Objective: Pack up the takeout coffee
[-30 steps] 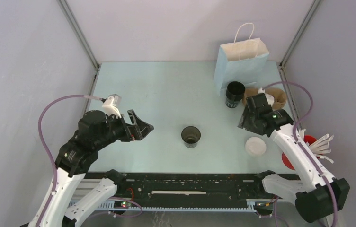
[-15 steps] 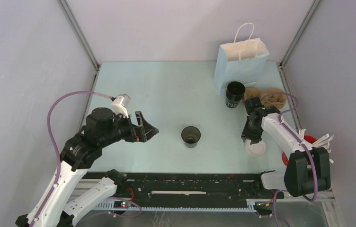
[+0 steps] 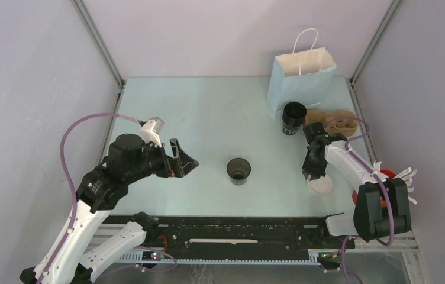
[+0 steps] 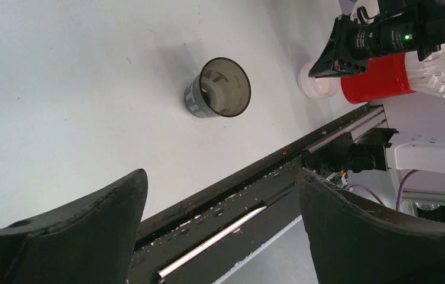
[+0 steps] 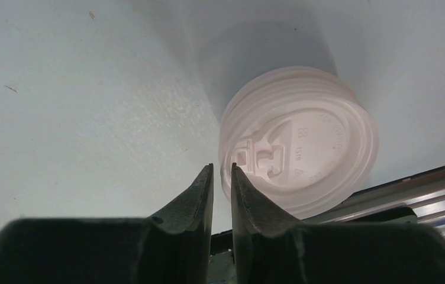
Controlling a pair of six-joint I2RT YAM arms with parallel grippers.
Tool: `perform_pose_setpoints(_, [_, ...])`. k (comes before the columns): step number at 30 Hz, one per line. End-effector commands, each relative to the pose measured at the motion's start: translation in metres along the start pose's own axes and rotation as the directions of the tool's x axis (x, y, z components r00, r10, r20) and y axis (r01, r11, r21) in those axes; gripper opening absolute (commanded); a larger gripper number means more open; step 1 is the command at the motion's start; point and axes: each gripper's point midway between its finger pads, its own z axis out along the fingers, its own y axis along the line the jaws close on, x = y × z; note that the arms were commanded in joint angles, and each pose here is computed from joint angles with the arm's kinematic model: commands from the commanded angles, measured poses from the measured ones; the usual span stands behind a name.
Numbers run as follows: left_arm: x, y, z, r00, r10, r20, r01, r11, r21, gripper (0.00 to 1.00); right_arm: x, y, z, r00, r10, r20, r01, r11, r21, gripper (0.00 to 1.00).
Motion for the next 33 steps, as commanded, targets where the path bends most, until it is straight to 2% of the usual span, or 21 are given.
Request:
perform_pose_setpoints(1, [-0.014, -0.01, -0.007, 0.998, 0.042, 0.048, -0.044, 0.999, 0.032, 1.0, -0.004, -0.003, 0.003, 1.0, 0.008, 0.016, -0.008, 1.0, 0.018, 0.22])
perform_pose_setpoints(6, [-0.015, -0.011, -0.009, 0.998, 0.046, 0.05, -0.047, 0.998, 0.032, 1.0, -0.007, -0.006, -0.005, 0.999, 0.023, 0.042, -0.024, 0.999, 0.028, 0.08])
perform_pose_setpoints(12, [-0.02, -0.011, -0.015, 0.998, 0.043, 0.052, -0.044, 0.999, 0.012, 1.0, -0.014, -0.011, -0.042, 0.993, 0.04, 0.112, -0.04, 0.999, 0.001, 0.0])
perform_pose_setpoints(17, [-0.027, -0.02, -0.018, 0.998, -0.009, 0.062, 0.007, 1.0, 0.029, 1.0, -0.025, -0.004, -0.077, 0.98, 0.026, 0.198, -0.002, 0.993, -0.121, 0.0])
perform_pose_setpoints(19, [-0.028, -0.028, -0.018, 0.997, -0.049, 0.058, 0.045, 0.997, 0.064, 1.0, -0.026, 0.02, -0.101, 0.972, -0.002, 0.233, 0.069, 0.958, -0.279, 0.0])
perform_pose_setpoints(21, [-0.028, -0.041, -0.017, 0.994, -0.104, 0.038, 0.099, 0.987, 0.126, 1.0, -0.019, 0.061, -0.142, 0.962, -0.03, 0.27, 0.177, 0.824, -0.538, 0.0])
perform_pose_setpoints(24, [-0.032, -0.068, -0.016, 0.976, -0.219, -0.001, 0.212, 0.943, 0.255, 1.0, -0.002, 0.113, -0.22, 0.951, -0.027, 0.308, 0.279, 0.502, -0.818, 0.0])
perform_pose_setpoints(26, [-0.041, -0.086, -0.016, 0.953, -0.304, -0.004, 0.285, 0.89, 0.355, 1.0, 0.009, 0.135, -0.263, 0.948, -0.019, 0.319, 0.306, 0.332, -0.892, 0.0])
perform_pose_setpoints(29, [-0.053, -0.106, -0.014, 0.902, -0.429, -0.038, 0.396, 0.791, 0.467, 1.0, 0.024, 0.164, -0.316, 0.956, 0.0, 0.292, 0.29, 0.135, -0.948, 0.0])
perform_pose_setpoints(31, [-0.059, -0.116, -0.01, 0.884, -0.466, -0.047, 0.424, 0.755, 0.5, 1.0, 0.036, 0.182, -0.339, 0.96, -0.013, 0.279, 0.279, 0.039, -0.959, 0.0])
perform_pose_setpoints(33, [-0.062, -0.123, -0.007, 0.885, -0.463, -0.047, 0.423, 0.758, 0.496, 1.0, 0.049, 0.197, -0.354, 0.966, -0.042, 0.256, 0.255, -0.035, -0.966, 0.0])
